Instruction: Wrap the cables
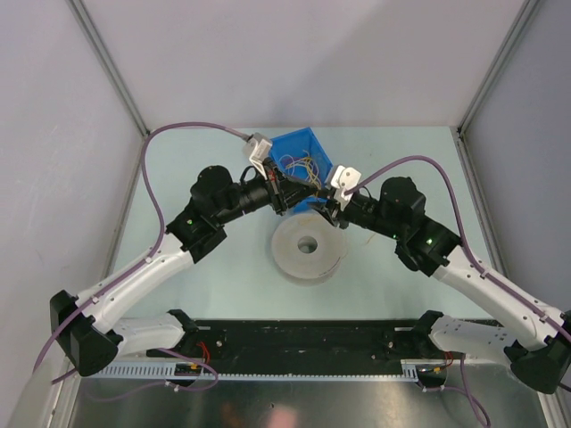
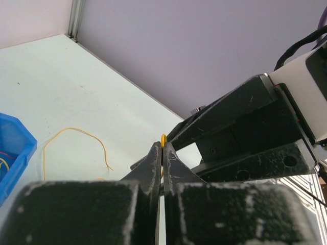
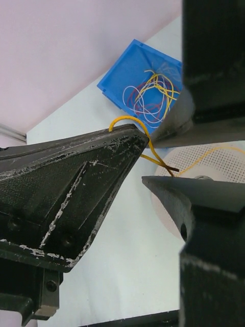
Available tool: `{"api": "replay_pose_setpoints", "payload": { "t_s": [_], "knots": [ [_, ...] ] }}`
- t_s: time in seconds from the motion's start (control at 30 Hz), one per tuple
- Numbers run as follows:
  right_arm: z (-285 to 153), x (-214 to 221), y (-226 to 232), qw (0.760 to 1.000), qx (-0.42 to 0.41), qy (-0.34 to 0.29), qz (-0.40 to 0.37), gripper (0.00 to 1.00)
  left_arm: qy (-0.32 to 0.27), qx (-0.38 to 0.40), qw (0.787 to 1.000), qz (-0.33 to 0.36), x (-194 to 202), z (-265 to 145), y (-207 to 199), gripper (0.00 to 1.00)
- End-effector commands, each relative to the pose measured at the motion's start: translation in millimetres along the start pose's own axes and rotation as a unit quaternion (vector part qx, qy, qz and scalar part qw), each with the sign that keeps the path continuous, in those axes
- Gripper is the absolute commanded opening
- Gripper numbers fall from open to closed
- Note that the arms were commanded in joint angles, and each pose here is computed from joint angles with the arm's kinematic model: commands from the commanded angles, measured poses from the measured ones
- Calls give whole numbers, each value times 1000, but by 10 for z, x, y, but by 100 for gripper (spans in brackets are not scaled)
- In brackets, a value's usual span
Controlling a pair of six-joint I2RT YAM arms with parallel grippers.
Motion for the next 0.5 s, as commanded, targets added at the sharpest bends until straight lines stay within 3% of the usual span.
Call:
{"api": "replay_pose_setpoints", "payload": {
  "t_s": [0.0, 0.1, 0.2, 0.3, 0.47],
  "knots": [
    [22, -84, -53, 1000, 18, -13, -10, 26, -37, 0, 999, 12, -163, 10, -48, 0],
    [10, -71, -100, 999, 33, -8, -11, 5, -36, -4, 999, 15, -143, 2, -23, 0],
    [-30, -53, -150, 999, 42, -3, -13, 1, -34, -10, 999, 16, -130, -24, -1, 6],
    [-90, -9, -211, 999, 44, 5, -16, 0, -28, -9, 999, 16, -149, -74, 21, 32],
    [-286, 121, -363, 998, 40, 22, -37, 0, -4, -23, 999, 29, -205, -236, 184, 65]
  ]
}}
Point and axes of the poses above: each gripper's point midway between its finger pads, its own z axis out along the fingers, its own y axis along the line the jaws close on, x = y × z, the point moved 5 cm from there along -z, back along the fingers, and after that the axes turned 11 degrees about -z, right-handed, at the moved point
